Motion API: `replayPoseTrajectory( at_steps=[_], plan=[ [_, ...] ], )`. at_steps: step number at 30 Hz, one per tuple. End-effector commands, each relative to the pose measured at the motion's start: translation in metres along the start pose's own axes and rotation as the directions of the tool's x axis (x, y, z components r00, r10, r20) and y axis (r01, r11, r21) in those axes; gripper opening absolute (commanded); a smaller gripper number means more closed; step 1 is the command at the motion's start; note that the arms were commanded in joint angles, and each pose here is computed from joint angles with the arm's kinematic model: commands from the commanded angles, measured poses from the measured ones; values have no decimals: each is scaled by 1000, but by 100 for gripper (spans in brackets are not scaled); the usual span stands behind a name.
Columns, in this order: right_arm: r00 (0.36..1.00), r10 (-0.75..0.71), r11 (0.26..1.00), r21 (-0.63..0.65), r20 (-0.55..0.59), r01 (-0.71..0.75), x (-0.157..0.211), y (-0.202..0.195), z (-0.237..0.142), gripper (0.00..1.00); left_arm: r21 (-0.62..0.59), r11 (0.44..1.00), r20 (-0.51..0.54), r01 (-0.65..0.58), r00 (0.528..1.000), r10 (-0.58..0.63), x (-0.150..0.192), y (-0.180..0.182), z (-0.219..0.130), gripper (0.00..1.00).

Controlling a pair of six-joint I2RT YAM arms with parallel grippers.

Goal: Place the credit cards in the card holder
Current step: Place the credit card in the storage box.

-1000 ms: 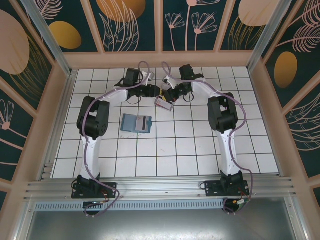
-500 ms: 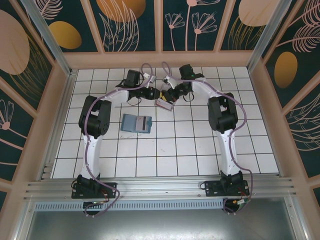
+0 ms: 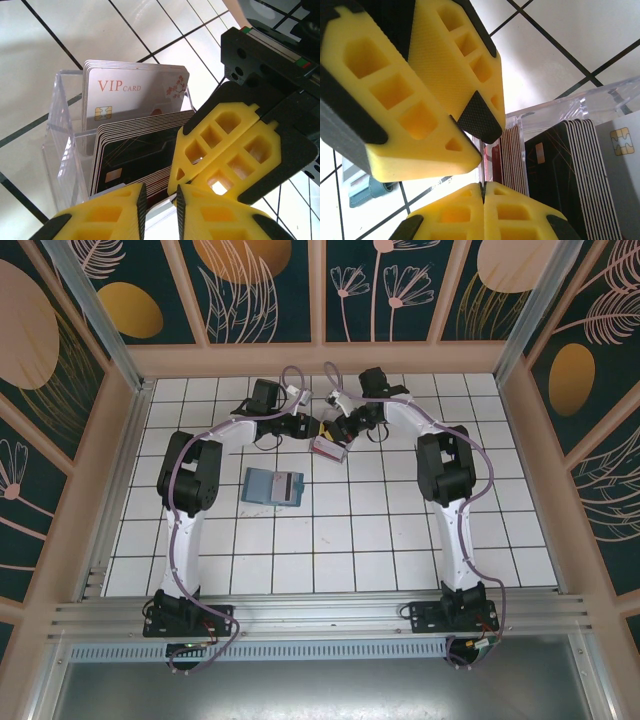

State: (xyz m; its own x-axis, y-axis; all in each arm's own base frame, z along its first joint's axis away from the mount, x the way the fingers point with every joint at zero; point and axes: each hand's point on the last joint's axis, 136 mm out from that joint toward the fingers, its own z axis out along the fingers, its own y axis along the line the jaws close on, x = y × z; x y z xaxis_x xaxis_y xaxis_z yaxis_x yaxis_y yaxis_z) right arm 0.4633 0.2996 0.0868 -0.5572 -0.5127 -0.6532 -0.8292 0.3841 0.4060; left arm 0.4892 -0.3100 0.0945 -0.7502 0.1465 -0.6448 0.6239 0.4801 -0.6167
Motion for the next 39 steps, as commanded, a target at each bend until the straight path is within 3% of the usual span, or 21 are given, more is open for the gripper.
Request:
replayPoseTrajectory(
  at_steps=[1,18,27,34,37,39],
  plan=[
    [999,-8,1000,-29,39,9,-13,4,-9,6,48,999,-32,-1,999,3,16,-3,4,22],
    [998,21,999,-51,52,-18,-14,-4,-8,6,131,991,-48,-17,999,23,24,-12,6,24],
    [998,31,998,-56,56,-28,-13,-8,-7,6,141,990,-64,-10,998,19,32,-10,9,16],
    [997,48,997,-65,66,-43,-15,-9,-10,6,144,989,-62,-21,998,30,32,-10,9,0],
    [996,52,996,-69,68,-48,-15,-9,-11,10,145,989,-59,-23,998,32,31,-11,9,0],
    [996,60,996,-68,67,-56,-15,-9,-11,27,135,991,-56,-23,998,31,29,-9,8,0]
  ],
)
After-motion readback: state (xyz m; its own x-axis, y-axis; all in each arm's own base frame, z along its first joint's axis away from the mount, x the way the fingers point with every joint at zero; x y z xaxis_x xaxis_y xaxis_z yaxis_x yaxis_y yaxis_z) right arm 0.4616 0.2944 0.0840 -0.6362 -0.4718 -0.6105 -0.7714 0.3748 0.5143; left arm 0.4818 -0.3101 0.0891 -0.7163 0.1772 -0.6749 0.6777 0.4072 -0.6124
